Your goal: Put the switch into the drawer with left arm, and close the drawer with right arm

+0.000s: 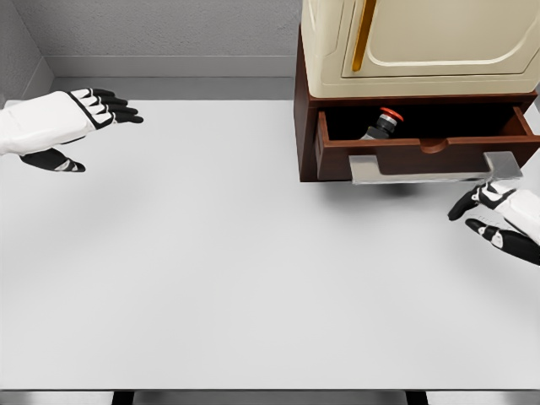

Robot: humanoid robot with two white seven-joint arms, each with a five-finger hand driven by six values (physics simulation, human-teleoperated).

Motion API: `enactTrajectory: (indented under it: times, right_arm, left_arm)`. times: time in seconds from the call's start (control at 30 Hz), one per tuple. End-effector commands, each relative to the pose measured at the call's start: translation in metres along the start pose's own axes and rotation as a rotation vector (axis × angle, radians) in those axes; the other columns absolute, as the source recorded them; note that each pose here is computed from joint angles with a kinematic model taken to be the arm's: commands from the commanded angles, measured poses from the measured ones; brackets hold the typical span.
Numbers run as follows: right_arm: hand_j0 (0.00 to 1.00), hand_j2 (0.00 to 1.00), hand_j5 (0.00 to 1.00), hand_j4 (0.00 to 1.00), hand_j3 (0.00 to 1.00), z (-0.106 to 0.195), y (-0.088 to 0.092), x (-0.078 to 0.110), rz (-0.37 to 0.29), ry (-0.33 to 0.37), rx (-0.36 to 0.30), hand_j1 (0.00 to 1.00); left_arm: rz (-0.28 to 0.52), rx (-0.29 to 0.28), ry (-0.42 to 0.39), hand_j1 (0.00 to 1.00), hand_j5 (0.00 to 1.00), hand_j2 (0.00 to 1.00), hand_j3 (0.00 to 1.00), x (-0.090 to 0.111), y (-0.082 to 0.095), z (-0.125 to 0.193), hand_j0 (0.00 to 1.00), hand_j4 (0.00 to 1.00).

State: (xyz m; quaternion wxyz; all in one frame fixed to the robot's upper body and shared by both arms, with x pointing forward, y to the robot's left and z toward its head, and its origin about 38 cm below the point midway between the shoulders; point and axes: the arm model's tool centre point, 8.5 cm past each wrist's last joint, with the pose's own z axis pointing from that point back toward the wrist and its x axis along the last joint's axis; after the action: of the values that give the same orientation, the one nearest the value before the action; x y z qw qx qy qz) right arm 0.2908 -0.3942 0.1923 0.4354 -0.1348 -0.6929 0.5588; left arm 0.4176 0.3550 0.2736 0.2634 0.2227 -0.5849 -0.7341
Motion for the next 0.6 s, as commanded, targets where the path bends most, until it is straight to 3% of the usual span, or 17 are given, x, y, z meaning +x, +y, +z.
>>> enactTrajectory:
  times: [0.0, 0.17, 0.33, 0.57]
  right_arm:
    - [0.50, 0.50, 0.50, 0.50, 0.50, -0.001, 0.003, 0.002, 0.038, -0.007, 0.018, 0.50]
    - [0.51, 0.51, 0.51, 0.51, 0.51, 0.000, 0.003, -0.002, 0.047, 0.007, 0.023, 0.51]
    - [0.50, 0.50, 0.50, 0.50, 0.50, 0.009, 0.001, -0.025, 0.039, 0.077, 0.020, 0.50]
    - [0.47, 0.47, 0.47, 0.47, 0.47, 0.005, -0.010, -0.029, 0.054, 0.079, -0.009, 0.47]
  left_arm:
    - [0.006, 0.003, 0.000, 1.00, 1.00, 1.00, 1.00, 0.000, 0.000, 0.000, 1.00, 1.00]
    - [0.006, 0.003, 0.000, 1.00, 1.00, 1.00, 1.00, 0.000, 0.000, 0.000, 1.00, 1.00]
    - [0.005, 0.002, 0.001, 1.00, 1.00, 1.00, 1.00, 0.000, 0.000, 0.001, 1.00, 1.00]
    - [0.006, 0.003, 0.000, 1.00, 1.00, 1.00, 1.00, 0.000, 0.000, 0.000, 1.00, 1.00]
